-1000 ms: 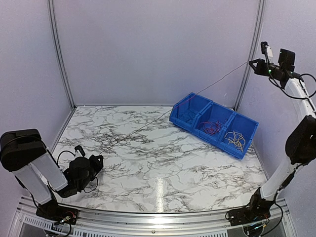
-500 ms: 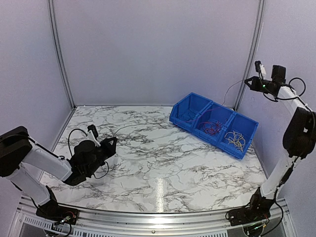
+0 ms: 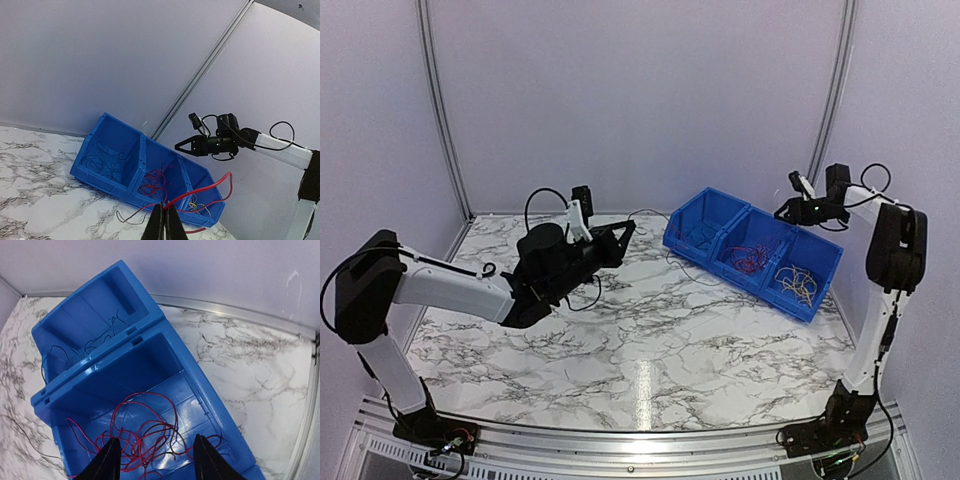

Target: Untangle the cables

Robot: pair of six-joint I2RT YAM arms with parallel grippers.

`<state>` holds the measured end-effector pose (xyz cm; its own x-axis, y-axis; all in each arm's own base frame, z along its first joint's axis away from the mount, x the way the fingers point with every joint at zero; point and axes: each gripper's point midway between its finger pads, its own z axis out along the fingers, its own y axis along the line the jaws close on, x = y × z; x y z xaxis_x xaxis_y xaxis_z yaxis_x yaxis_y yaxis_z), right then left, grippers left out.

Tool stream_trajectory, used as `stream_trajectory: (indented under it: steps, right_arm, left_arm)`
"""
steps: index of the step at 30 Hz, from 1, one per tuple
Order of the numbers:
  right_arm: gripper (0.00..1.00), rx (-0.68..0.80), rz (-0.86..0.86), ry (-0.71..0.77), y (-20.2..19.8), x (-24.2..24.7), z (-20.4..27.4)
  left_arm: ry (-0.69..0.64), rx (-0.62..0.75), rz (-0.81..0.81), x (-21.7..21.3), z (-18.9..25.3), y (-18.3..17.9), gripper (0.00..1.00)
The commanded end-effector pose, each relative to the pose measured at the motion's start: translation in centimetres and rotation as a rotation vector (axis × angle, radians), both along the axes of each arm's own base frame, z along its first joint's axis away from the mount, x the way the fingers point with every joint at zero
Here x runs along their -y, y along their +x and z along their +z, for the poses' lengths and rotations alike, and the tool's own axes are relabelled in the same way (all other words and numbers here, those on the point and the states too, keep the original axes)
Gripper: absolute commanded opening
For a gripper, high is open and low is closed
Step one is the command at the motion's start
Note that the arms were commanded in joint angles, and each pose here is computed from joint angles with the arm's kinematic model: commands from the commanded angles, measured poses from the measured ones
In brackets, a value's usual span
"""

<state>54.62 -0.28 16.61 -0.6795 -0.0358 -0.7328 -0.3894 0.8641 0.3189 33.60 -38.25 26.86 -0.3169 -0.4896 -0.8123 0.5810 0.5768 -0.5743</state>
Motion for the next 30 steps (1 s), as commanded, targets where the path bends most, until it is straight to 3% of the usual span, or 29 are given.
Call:
stream_trajectory:
  steps: [1,5,10,16,20,24,27,29,30]
  right_arm:
    - [0.58,0.054,0.073,-0.054,-0.6,-1.8,4.0]
    - [0.67,0.151,0.168,-0.092,-3.5,-4.7,8.2]
    - [0.78,0.290,0.544,-0.112,-11.1,-15.4,10.5]
    - [0.79,0.296,0.821,0.020,-17.7,-24.0,12.1]
    - [0.80,0.284,0.925,-0.011,-20.2,-28.0,11.4]
    - [0.79,0.260,0.916,-0.069,-20.2,-29.4,10.1]
    - [0.70,0.238,0.914,-0.087,-19.8,-29.8,9.0]
    - [0.56,0.227,0.909,-0.091,-19.4,-30.0,8.8]
    - [0.44,0.227,0.906,-0.093,-19.1,-30.0,8.9]
  left_arm:
    - [0.029,0.014,-0.070,3.1,0.7,0.7,0.00]
    - [0.023,0.004,-0.097,4.8,0.7,1.4,0.00]
    - [0.010,-0.016,-0.127,6.2,0.1,1.9,0.00]
    - [0.011,-0.023,-0.128,6.5,-0.1,2.1,0.00]
    - [0.017,-0.030,-0.127,6.5,-0.3,2.0,0.00]
    - [0.017,-0.029,-0.133,6.5,-0.3,1.9,0.00]
    - [0.013,-0.027,-0.139,6.6,-0.1,1.9,0.00]
    - [0.012,-0.026,-0.143,6.6,0.0,1.8,0.00]
    - [0.014,-0.026,-0.144,6.6,-0.1,1.8,0.00]
